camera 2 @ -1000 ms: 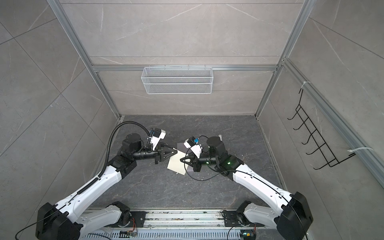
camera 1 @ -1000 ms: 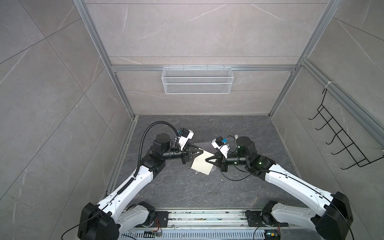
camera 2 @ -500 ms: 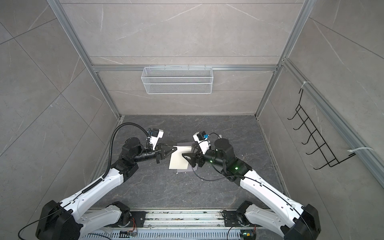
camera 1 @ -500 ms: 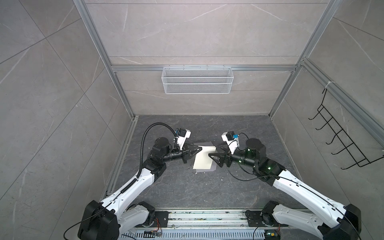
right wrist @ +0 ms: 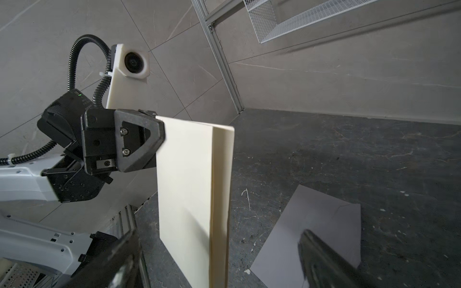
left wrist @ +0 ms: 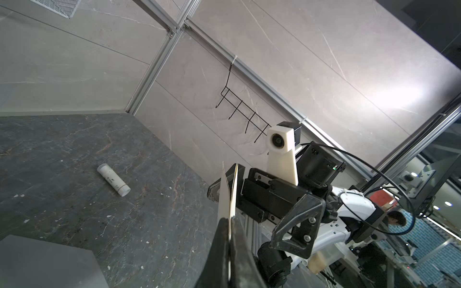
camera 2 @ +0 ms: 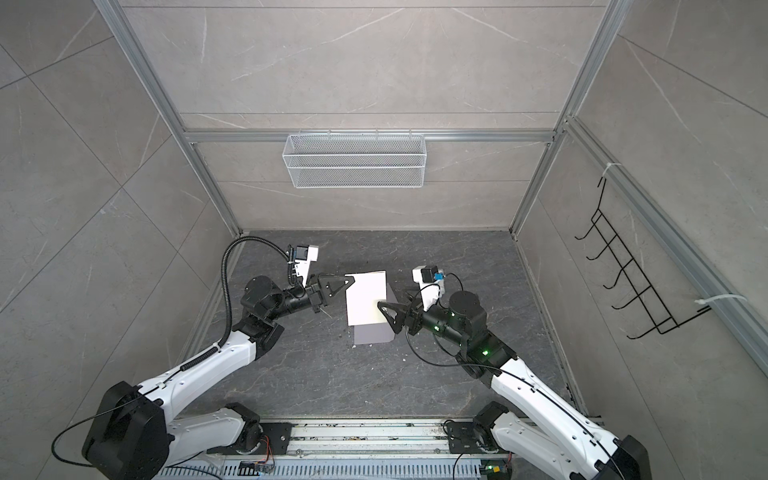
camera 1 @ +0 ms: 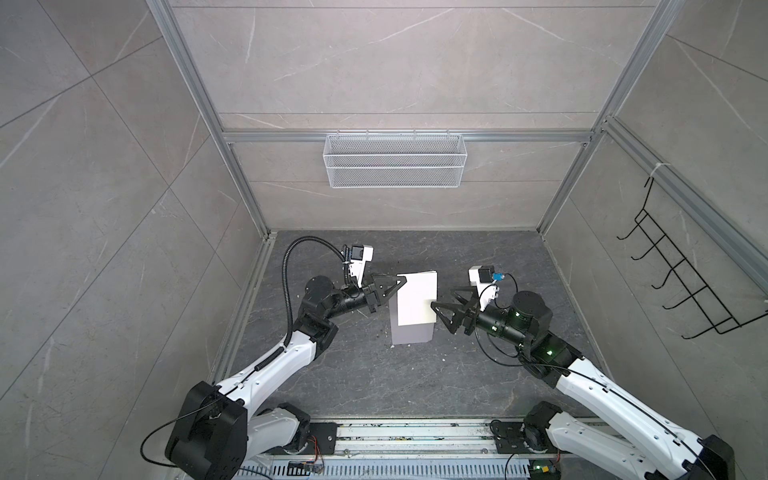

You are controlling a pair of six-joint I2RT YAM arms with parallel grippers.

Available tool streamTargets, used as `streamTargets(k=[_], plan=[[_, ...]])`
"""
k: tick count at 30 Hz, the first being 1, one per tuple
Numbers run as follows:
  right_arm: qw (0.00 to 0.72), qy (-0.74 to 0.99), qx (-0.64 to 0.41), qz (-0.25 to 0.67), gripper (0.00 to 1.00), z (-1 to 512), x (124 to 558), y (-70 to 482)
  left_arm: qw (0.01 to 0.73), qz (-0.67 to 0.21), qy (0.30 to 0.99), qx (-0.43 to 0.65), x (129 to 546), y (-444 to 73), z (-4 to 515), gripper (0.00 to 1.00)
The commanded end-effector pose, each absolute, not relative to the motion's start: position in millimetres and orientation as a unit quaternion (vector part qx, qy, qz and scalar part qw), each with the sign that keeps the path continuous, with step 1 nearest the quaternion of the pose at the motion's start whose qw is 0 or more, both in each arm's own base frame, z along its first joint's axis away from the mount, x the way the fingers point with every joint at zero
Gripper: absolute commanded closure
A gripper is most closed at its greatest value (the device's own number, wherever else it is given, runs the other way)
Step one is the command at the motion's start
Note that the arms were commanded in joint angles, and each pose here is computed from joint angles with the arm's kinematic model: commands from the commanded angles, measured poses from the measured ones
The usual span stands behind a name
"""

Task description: Place the letter into the envelope and seal it

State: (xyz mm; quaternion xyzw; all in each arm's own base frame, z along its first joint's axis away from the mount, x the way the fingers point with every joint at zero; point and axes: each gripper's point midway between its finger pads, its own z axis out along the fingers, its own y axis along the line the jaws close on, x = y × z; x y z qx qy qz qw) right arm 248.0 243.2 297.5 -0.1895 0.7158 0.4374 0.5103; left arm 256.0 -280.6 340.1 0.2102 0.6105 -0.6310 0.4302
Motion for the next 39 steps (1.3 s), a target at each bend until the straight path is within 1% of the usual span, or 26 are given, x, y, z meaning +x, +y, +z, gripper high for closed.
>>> streamTargets(k=[1, 4, 8, 12, 14, 20, 21, 22, 23, 25, 27, 29, 30, 32, 35, 39], plan=[[0.497, 0.677, -0.172, 0.516, 0.06, 315.2, 243.9, 253.3, 0.449, -0.658, 0.569, 0.206, 251.5, -277.8, 364.6, 1.00], [0.481, 0.664, -0.165, 0.548, 0.16, 317.0, 247.2, 261.0, 0.450, -0.661, 0.566, 0.201, 252.9, -277.6, 365.2, 1.00], [0.459, 0.650, -0.159, 0.585, 0.31, 318.1, 251.4, 272.1, 0.451, -0.661, 0.567, 0.198, 253.5, -277.0, 363.8, 1.00], [0.448, 0.643, -0.155, 0.601, 0.46, 317.6, 254.2, 277.0, 0.451, -0.659, 0.569, 0.195, 254.5, -276.8, 362.7, 1.00], [0.445, 0.643, -0.154, 0.604, 0.56, 316.7, 254.5, 278.4, 0.450, -0.657, 0.572, 0.194, 255.1, -276.9, 360.9, 1.00], [0.432, 0.655, -0.149, 0.602, 0.91, 309.5, 259.2, 281.4, 0.448, -0.646, 0.589, 0.190, 260.4, -278.1, 350.2, 1.00], [0.430, 0.657, -0.148, 0.601, 0.96, 307.9, 260.0, 281.7, 0.446, -0.641, 0.596, 0.187, 262.3, -278.3, 346.3, 0.99], [0.431, 0.660, -0.147, 0.598, 1.00, 306.2, 261.4, 281.4, 0.443, -0.634, 0.606, 0.183, 264.9, -278.7, 340.5, 0.93], [0.433, 0.663, -0.144, 0.593, 1.00, 305.1, 262.7, 280.6, 0.442, -0.627, 0.615, 0.182, 266.6, -278.8, 335.9, 0.89], [0.444, 0.672, -0.133, 0.577, 1.00, 301.6, 267.1, 276.4, 0.438, -0.612, 0.631, 0.185, 267.0, -278.4, 327.0, 0.78], [0.459, 0.689, -0.109, 0.550, 1.00, 295.3, 275.4, 267.7, 0.443, -0.582, 0.658, 0.180, 270.0, -274.1, 316.5, 0.61], [0.483, 0.701, -0.071, 0.520, 1.00, 289.4, 285.7, 253.5, 0.449, -0.543, 0.689, 0.169, 274.4, -266.4, 303.0, 0.47], [0.493, 0.707, -0.052, 0.504, 1.00, 286.2, 290.9, 246.9, 0.451, -0.524, 0.704, 0.162, 276.2, -261.5, 295.7, 0.41], [0.504, 0.723, -0.023, 0.472, 1.00, 277.6, 300.8, 236.2, 0.450, -0.497, 0.727, 0.152, 277.2, -254.1, 282.2, 0.33], [0.518, 0.739, 0.015, 0.431, 1.00, 264.8, 315.3, 223.4, 0.441, -0.476, 0.748, 0.138, 276.3, -247.6, 264.3, 0.27], [0.523, 0.759, 0.035, 0.386, 1.00, 247.6, 335.5, 218.3, 0.413, -0.457, 0.779, 0.119, 276.5, -246.9, 231.9, 0.26]])
